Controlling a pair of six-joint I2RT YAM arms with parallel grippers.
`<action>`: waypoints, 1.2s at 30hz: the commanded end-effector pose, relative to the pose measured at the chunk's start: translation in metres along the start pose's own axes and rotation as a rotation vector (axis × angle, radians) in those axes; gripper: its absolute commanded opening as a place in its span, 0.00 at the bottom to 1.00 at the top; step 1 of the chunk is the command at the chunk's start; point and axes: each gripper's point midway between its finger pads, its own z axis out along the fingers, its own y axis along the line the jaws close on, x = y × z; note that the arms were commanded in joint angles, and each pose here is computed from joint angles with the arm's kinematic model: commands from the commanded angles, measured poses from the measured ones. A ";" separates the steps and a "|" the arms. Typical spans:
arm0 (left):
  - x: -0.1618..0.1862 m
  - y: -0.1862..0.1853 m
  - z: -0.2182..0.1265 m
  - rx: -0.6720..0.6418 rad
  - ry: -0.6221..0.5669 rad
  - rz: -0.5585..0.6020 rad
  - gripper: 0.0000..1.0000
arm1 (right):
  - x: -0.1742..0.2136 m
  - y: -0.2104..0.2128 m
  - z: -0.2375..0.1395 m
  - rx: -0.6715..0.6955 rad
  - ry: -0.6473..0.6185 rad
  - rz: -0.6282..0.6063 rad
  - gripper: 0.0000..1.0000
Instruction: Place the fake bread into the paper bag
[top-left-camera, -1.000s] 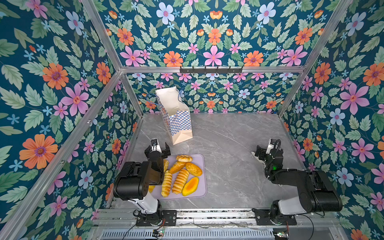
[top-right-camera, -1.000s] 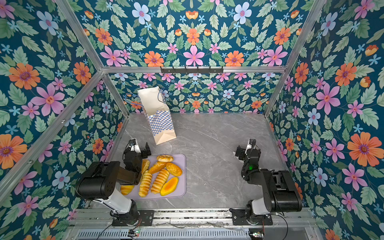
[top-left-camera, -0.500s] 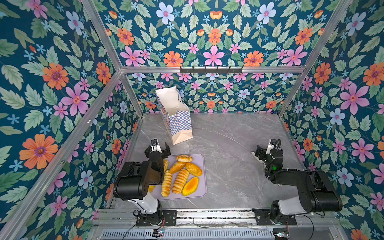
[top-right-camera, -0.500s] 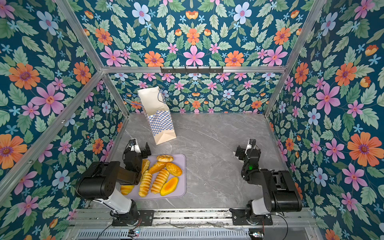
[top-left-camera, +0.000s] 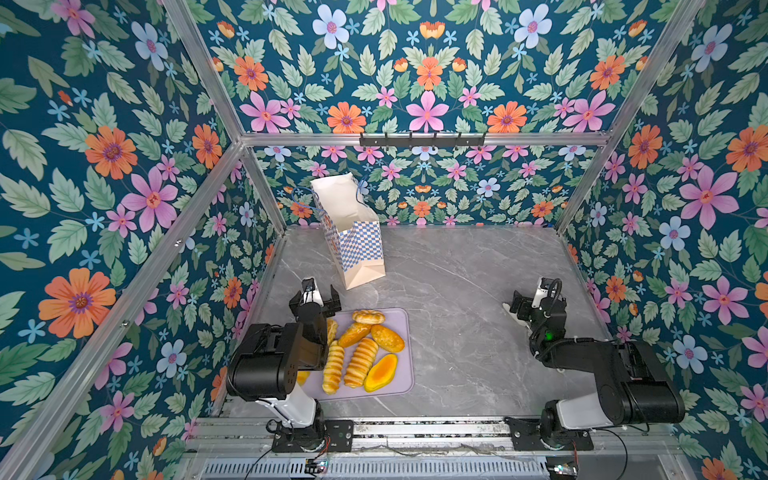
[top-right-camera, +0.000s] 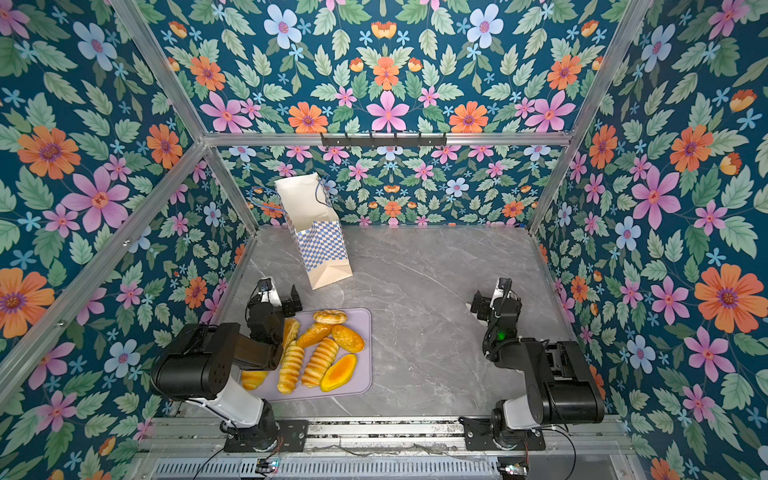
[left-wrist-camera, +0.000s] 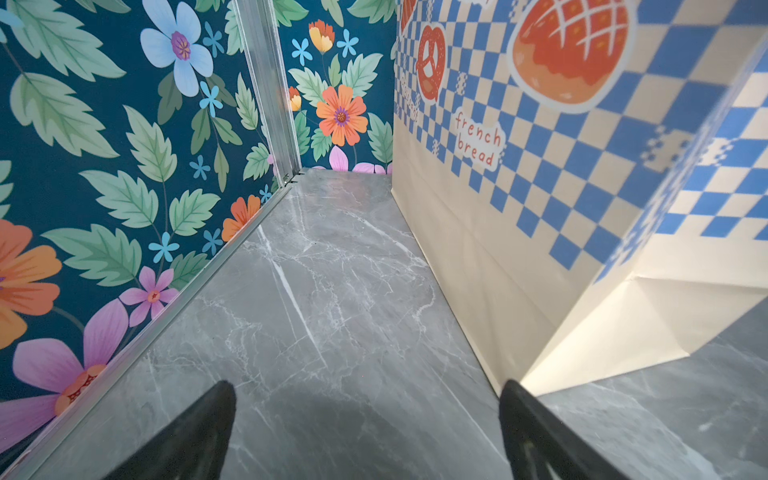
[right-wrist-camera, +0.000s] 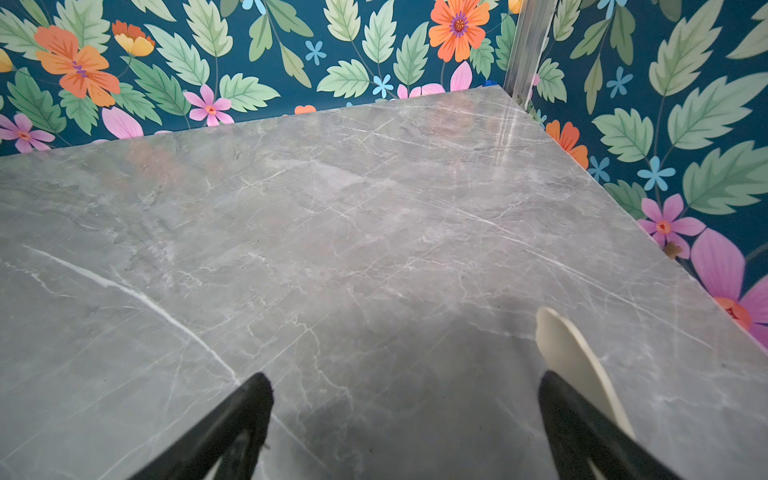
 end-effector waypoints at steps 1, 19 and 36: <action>-0.016 0.016 -0.005 -0.091 -0.025 -0.028 1.00 | -0.017 -0.006 -0.009 0.038 0.006 0.014 0.99; -0.120 0.065 -0.055 -0.367 0.075 -0.452 1.00 | -0.074 -0.024 -0.131 0.134 0.163 0.439 0.88; -0.070 -0.043 -0.106 0.198 0.590 -0.597 0.74 | -0.003 0.141 -0.181 -0.407 0.715 0.360 0.58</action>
